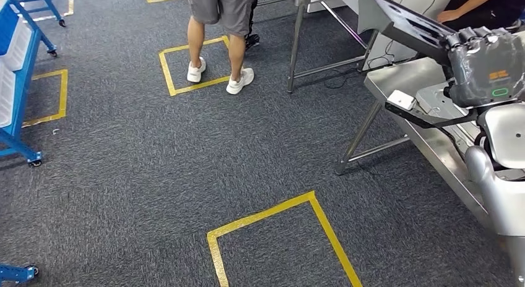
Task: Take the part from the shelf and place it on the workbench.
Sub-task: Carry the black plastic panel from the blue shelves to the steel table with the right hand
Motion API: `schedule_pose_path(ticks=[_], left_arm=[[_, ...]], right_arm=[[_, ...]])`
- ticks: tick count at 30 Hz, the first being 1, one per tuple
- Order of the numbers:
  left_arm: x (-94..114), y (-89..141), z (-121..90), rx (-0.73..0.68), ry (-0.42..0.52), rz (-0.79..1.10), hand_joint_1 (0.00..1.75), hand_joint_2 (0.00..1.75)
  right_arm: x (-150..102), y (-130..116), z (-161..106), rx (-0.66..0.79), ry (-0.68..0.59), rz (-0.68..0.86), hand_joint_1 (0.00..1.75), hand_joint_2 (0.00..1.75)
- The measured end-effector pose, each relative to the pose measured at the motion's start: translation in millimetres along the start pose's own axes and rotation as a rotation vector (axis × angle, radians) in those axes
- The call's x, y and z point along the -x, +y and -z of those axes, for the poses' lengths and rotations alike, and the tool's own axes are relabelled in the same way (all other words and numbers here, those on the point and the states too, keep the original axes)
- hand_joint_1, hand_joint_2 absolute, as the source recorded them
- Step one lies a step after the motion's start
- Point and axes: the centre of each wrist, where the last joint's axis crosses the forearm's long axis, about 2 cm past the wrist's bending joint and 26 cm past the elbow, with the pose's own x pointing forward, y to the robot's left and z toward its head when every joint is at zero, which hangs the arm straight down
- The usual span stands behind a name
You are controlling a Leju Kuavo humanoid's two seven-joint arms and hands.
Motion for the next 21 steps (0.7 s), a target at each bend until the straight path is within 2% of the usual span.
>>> schedule_pose_path(ticks=[16,21], left_arm=[[0,0,0,-0.001,0.0,-0.014,0.0,1.75],[3,1,0,0.004,0.009,-0.033,0.0,1.75]], right_arm=[[2,22,-21,-0.106,-0.009,0.001,1.71,1.75],[-8,35,-36,-0.154,-0.018,0.016,1.71,1.75]])
